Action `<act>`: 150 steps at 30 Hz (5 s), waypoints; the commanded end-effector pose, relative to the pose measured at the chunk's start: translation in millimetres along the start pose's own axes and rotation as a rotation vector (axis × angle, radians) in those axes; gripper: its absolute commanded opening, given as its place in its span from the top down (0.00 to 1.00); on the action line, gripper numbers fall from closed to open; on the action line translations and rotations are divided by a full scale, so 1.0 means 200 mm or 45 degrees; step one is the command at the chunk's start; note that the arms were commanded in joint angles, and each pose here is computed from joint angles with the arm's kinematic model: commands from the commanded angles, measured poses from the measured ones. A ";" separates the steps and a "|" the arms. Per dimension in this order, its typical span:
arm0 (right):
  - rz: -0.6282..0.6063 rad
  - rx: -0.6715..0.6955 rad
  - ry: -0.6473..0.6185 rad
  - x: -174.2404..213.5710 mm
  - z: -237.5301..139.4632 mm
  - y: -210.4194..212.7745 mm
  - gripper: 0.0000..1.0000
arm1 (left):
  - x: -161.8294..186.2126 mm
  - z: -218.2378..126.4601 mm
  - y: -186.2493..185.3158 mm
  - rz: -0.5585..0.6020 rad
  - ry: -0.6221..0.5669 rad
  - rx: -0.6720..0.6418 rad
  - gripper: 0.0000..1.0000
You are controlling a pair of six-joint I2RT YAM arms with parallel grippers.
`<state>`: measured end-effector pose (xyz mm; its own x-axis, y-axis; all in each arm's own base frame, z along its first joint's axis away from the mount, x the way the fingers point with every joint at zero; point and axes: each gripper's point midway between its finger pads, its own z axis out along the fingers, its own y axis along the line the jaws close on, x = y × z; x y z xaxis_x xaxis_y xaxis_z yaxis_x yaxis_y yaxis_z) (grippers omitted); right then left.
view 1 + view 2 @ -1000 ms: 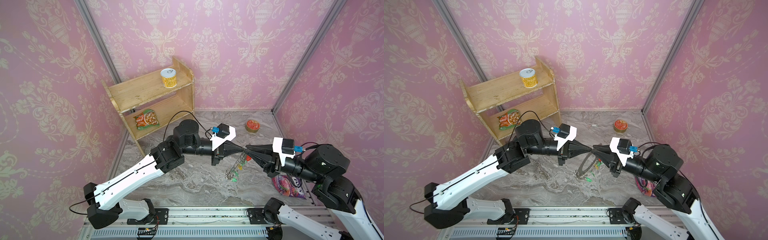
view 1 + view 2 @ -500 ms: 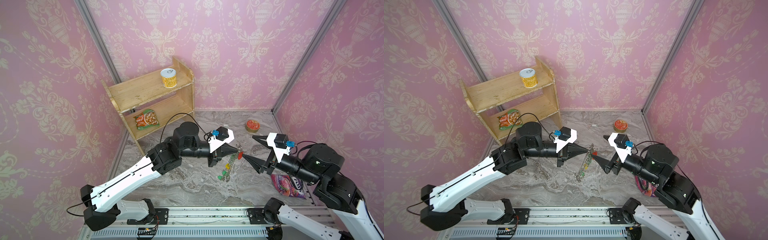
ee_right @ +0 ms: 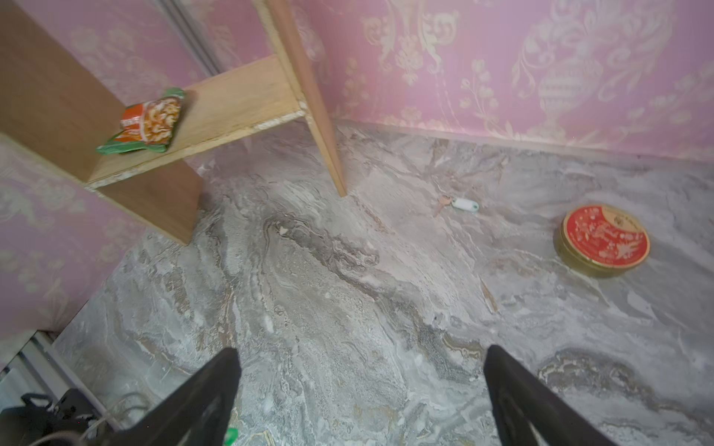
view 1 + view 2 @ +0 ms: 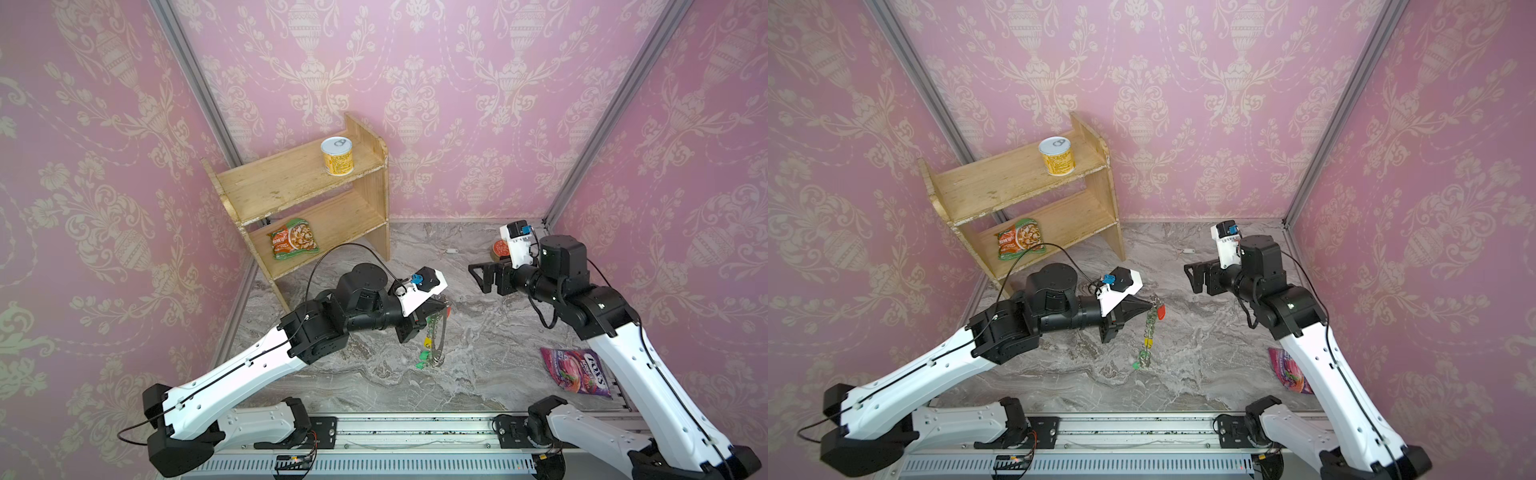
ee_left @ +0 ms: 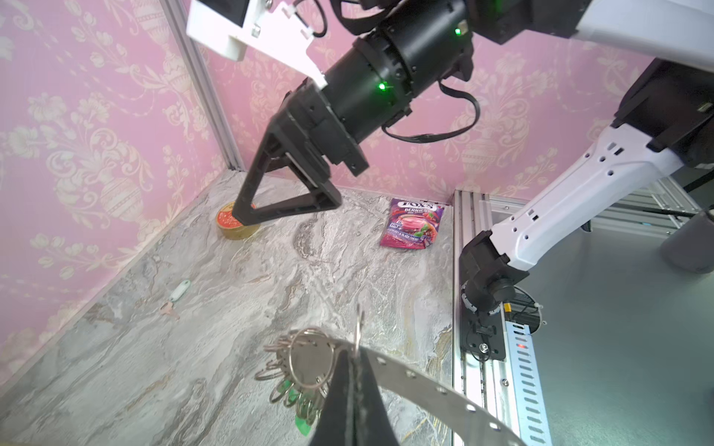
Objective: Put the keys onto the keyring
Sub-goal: 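Open the right gripper and swing it toward the white-tagged key on the table, then lower the right gripper onto the white-tagged key and close on its ring, then lift the key with the right gripper and carry it toward the plate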
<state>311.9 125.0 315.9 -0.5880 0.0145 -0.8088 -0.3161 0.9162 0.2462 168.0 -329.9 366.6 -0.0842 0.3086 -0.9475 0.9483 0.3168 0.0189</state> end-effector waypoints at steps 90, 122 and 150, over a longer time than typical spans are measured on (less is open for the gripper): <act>0.074 0.216 0.761 0.41 1.75 -0.60 0.37 | 0.20 -0.11 0.20 -0.178 0.040 -0.235 1.00; -0.048 0.388 0.636 0.29 1.74 -0.65 0.75 | 0.20 -0.11 0.21 -0.172 0.041 -0.253 1.00; -0.061 0.113 0.572 0.19 1.17 -0.25 1.00 | 0.17 -0.17 0.21 -0.104 0.048 -0.273 1.00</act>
<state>502.7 158.9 123.9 -0.8635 -0.1697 -0.4749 -0.2318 0.9699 0.0750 195.9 -281.9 315.4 -0.2425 0.3460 -0.9064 0.8488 0.5281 -0.0254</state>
